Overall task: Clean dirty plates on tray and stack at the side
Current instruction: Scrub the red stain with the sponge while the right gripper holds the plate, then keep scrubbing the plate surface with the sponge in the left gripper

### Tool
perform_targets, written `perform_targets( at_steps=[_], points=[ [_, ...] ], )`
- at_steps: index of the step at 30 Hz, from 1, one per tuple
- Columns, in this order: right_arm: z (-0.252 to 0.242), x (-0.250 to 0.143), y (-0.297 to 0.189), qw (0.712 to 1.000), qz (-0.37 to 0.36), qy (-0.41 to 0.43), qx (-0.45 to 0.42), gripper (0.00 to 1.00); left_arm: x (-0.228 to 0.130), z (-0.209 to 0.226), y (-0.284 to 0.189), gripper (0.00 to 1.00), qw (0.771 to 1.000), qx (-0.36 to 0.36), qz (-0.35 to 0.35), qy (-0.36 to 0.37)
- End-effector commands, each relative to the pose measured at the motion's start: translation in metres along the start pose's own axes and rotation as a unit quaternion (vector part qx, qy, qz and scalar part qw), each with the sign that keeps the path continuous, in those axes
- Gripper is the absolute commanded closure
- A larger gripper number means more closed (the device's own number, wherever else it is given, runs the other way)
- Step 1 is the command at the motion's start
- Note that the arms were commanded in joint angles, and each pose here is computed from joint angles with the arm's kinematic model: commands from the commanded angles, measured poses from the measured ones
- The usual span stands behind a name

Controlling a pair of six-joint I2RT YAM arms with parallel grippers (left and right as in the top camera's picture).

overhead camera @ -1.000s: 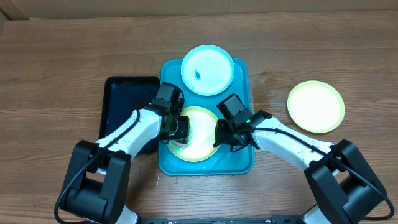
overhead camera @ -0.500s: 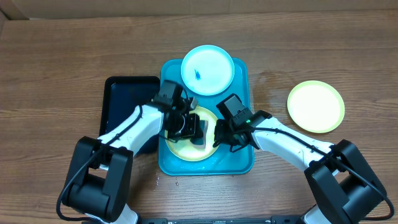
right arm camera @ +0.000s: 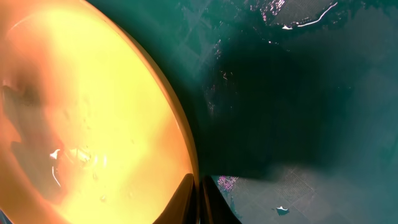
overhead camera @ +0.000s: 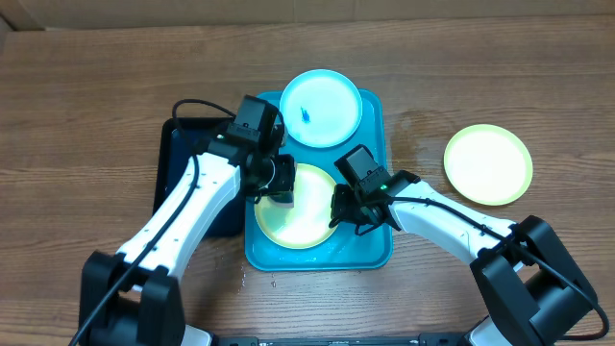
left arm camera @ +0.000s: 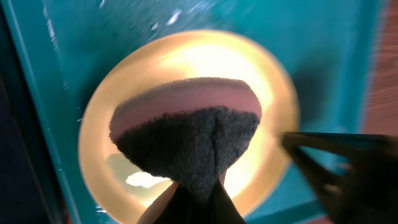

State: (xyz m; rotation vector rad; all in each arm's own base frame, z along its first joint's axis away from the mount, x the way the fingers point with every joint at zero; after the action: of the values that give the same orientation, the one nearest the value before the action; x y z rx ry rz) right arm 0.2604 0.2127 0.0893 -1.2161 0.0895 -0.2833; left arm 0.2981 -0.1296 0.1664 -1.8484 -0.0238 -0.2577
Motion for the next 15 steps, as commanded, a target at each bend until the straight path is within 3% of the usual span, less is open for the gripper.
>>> perform_targets(
  at_steps=[1, 9, 15],
  points=[
    [0.001, -0.001, 0.002, 1.000, 0.003, -0.003, 0.002, 0.96, -0.011, 0.017, 0.030, 0.96, 0.998, 0.050, 0.044, 0.010],
    [0.001, -0.001, 0.002, 1.000, 0.003, -0.003, 0.001, 0.96, -0.023, 0.034, 0.083, 0.96, 0.990, 0.078, 0.118, -0.007],
    [0.001, -0.001, 0.002, 1.000, 0.003, -0.003, 0.002, 0.96, -0.033, 0.017, 0.113, 0.96, 0.983, -0.057, 0.175, -0.018]
  ],
)
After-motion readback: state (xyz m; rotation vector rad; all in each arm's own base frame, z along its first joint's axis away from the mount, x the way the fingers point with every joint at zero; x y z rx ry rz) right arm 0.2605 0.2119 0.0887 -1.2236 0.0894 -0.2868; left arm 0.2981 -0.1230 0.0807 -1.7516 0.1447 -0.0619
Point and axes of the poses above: each gripper's point midway between its finger pads, its own y axis out along the fingers, its own z axis along the line the jaws close on, x = y × z, the point moved 8 cm from there along -y, back along the fingers, and after that the axes turned 7 degrees about y, right-handed, at the moved point
